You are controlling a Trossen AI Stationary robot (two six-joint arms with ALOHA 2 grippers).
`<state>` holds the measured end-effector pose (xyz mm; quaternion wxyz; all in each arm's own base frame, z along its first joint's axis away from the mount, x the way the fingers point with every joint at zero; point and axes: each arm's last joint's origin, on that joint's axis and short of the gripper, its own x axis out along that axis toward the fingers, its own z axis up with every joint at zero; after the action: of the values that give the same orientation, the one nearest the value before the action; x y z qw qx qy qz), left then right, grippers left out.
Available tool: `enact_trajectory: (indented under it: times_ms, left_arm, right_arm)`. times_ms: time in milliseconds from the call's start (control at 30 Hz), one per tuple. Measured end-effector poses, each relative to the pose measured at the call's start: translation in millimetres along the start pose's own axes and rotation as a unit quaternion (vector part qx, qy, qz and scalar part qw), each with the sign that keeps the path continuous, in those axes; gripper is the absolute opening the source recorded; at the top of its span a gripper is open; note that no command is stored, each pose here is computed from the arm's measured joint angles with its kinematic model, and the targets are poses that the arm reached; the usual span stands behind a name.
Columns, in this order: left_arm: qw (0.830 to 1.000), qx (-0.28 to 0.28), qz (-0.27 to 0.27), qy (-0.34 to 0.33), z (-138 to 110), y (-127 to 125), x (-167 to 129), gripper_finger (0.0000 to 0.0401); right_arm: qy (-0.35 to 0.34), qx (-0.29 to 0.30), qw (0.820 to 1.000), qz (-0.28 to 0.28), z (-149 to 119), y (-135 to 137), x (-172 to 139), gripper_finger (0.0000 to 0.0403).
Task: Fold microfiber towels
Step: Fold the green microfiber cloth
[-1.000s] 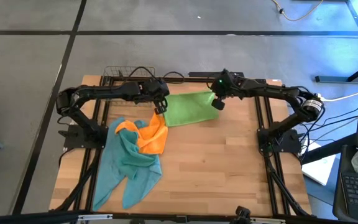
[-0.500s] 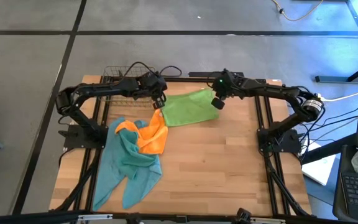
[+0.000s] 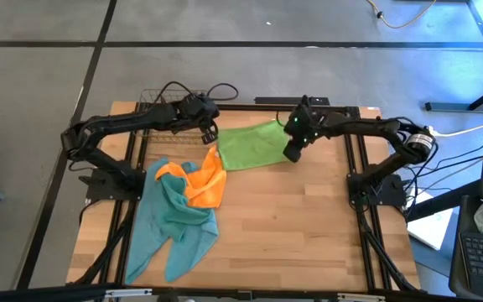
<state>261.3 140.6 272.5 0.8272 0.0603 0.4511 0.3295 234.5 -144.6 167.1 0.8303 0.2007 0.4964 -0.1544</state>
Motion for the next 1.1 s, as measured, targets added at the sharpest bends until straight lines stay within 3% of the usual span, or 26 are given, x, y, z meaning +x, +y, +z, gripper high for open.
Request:
enact_trajectory:
  times_ms: [100,200,367,567,667,733,800,900,967,1100]
  left_arm:
    - [1.0,-0.018,-0.003,-0.018,1.6,1.1,-11.1,0.0054]
    - [0.999,-0.035,-0.007,-0.029,2.0,0.9,-19.4,0.0055]
    - [0.999,-0.028,-0.016,-0.028,1.6,-3.7,-22.6,0.0051]
    - [0.999,-0.028,-0.025,-0.029,1.4,-3.1,-22.0,0.0055]
    - [0.999,-0.021,-0.025,-0.028,1.3,-2.6,-21.8,0.0052]
    - [0.999,-0.018,-0.025,-0.028,1.1,-2.6,-21.8,0.0051]
    - [0.999,-0.021,-0.031,-0.029,1.2,-2.9,-21.8,0.0052]
    - [0.997,-0.045,-0.051,-0.03,1.4,-4.1,-21.8,0.0055]
    - [0.996,-0.059,-0.059,-0.03,1.5,-4.5,-21.8,0.0056]
    - [0.994,-0.08,-0.067,-0.031,1.6,-5.9,-23.5,0.0056]
  right_arm:
    - [-0.004,-0.023,1.0,0.005,-6.2,4.6,12.0,0.0084]
    - [0.008,-0.005,1.0,-0.017,-9.3,6.4,17.4,0.0084]
    - [0.124,0.071,0.989,-0.033,-32.1,5.6,15.7,0.0084]
    - [0.236,0.116,0.964,0.031,-52.4,11.7,3.4,0.0083]
    - [0.195,0.124,0.971,0.057,-46.1,15.2,-5.4,0.0076]
    - [0.124,0.123,0.983,0.056,-34.2,16.0,-10.3,0.0067]
    - [0.037,0.127,0.991,0.033,-18.7,15.2,-13.3,0.0058]
    - [-0.058,0.149,0.987,-0.003,0.5,13.0,-7.5,0.0052]
    - [-0.062,0.159,0.985,-0.008,4.0,10.5,5.3,0.0053]
    - [0.011,0.162,0.987,-0.019,-6.6,8.1,38.0,0.0057]
